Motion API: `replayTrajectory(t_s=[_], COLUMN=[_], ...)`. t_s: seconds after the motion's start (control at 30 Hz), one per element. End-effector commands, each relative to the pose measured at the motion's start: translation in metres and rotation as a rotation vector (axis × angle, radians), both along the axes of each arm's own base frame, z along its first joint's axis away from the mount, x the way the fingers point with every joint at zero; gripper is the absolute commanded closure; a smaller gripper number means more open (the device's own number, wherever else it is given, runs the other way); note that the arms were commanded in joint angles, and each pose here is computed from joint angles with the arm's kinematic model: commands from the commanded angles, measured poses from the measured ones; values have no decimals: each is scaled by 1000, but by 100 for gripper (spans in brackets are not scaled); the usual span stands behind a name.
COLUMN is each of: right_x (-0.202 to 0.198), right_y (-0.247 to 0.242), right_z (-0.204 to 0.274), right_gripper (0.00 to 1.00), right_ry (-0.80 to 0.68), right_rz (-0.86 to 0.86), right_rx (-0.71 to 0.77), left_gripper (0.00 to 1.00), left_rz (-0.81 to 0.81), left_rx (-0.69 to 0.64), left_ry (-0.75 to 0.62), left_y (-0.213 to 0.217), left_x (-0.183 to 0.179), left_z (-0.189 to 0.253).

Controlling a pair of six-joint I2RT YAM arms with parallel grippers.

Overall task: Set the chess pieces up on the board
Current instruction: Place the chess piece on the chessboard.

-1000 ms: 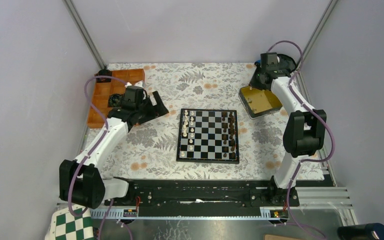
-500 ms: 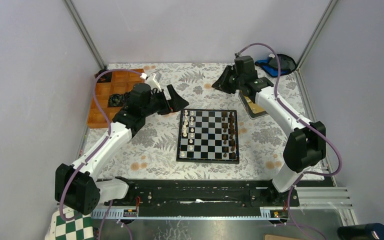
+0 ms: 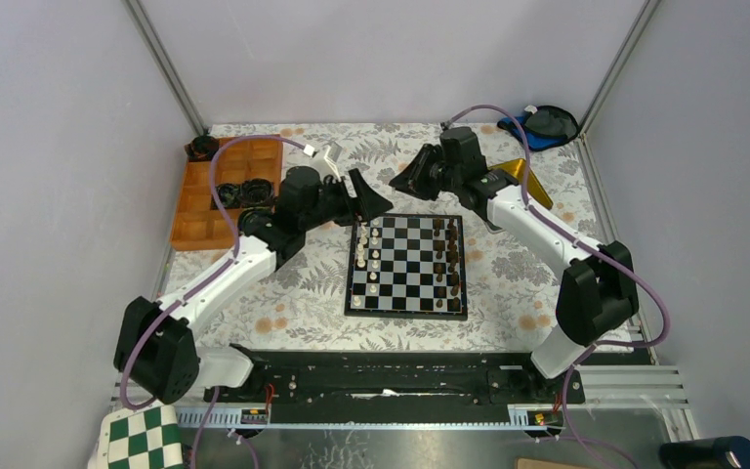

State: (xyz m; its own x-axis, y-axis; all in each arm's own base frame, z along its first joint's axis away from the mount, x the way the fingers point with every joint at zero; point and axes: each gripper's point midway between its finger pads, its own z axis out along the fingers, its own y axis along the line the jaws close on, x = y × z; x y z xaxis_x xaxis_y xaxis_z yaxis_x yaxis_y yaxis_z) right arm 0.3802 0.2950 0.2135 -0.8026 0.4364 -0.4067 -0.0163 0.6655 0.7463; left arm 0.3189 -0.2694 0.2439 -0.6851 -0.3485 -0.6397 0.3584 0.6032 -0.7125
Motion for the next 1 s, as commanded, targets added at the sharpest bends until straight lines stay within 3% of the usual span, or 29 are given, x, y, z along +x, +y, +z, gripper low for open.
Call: replayTrajectory(t_s=[0.0, 0.97], right_x=[-1, -40], right_y=[14, 31], right_z=[54, 46], right_gripper=[100, 100], right_ry=[-85, 43], right_rz=[4, 92], right_rx=[152, 267], left_gripper=[25, 49], left_rz=[2, 123], left_rx=[-40, -22], left_ry=[-58, -61], left_y=[-18, -20], left_x=[9, 37], left_z=[13, 9])
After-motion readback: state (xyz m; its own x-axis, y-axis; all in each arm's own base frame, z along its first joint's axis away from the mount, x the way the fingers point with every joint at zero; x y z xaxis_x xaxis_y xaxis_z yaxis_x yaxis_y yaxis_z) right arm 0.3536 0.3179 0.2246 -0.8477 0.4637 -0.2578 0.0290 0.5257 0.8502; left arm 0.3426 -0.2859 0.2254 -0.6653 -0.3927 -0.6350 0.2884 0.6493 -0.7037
